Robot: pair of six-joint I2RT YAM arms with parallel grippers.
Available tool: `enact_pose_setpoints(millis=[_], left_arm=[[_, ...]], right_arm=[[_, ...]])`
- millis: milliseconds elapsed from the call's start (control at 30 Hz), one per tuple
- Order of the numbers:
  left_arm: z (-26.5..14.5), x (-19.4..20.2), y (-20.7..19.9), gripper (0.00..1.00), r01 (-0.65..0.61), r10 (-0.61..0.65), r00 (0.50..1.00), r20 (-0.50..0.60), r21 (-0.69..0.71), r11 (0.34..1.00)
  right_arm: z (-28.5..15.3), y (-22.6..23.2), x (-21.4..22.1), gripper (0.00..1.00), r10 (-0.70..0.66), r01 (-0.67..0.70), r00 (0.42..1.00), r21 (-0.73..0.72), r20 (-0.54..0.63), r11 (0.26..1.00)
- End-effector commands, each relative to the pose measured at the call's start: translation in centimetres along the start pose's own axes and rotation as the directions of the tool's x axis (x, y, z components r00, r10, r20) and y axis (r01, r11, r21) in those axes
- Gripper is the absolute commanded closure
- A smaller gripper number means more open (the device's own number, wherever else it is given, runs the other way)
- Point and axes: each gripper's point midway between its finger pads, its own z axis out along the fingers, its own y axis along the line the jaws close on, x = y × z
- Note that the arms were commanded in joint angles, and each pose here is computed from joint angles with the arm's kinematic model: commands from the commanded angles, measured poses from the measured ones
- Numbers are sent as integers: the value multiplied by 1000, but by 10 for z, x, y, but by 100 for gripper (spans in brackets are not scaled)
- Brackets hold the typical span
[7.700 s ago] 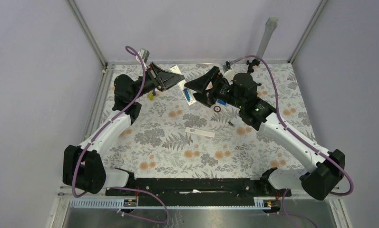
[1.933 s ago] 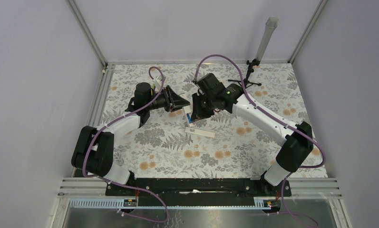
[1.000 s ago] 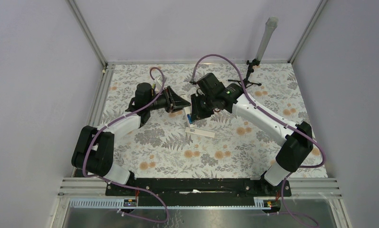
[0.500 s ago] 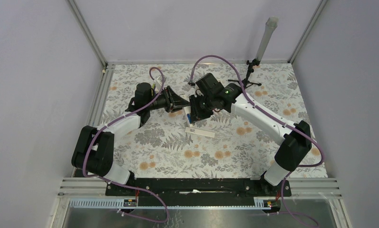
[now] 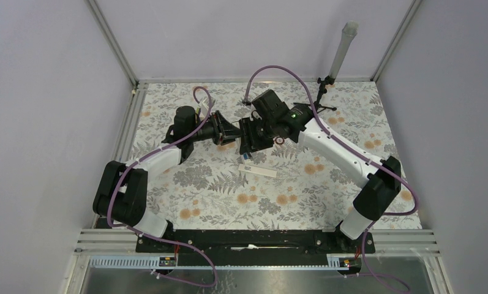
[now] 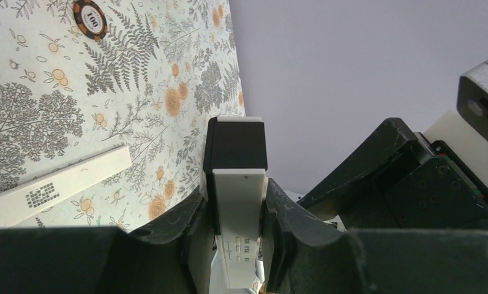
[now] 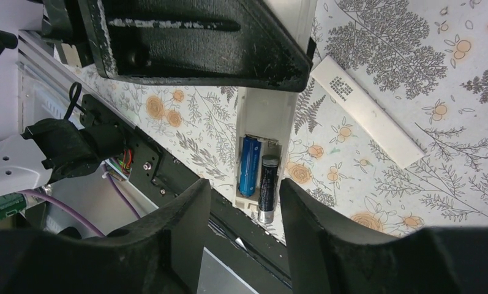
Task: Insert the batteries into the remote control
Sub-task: Load the battery into the remote control.
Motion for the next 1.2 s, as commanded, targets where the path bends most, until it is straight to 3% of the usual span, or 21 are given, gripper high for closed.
enact_pose_setpoints(millis=[0, 233, 467, 700, 967, 1167], left_arm=[[0, -10, -33, 83, -76, 76, 997, 2, 89, 993], [-1, -10, -43, 83, -50, 51, 999, -2, 115, 992], [-7, -16, -66, 84, 31, -35, 999, 16, 210, 977], [-25, -30, -111, 84, 113, -157, 984, 79, 396, 911], [-31, -38, -126, 84, 129, -191, 974, 118, 405, 905], [-35, -44, -133, 84, 189, -269, 955, 129, 436, 880]], right_arm=[[-18, 9, -19, 46, 6, -7, 997, 1, 75, 1000], [-43, 22, -37, 30, 39, -32, 981, -42, 188, 999], [-73, 31, -53, 19, 122, -82, 925, -123, 361, 989], [-102, 38, -62, 16, 209, -111, 845, -220, 493, 969], [-123, 43, -69, 15, 249, -112, 793, -269, 556, 957], [-133, 54, -69, 8, 312, -101, 759, -370, 571, 923]])
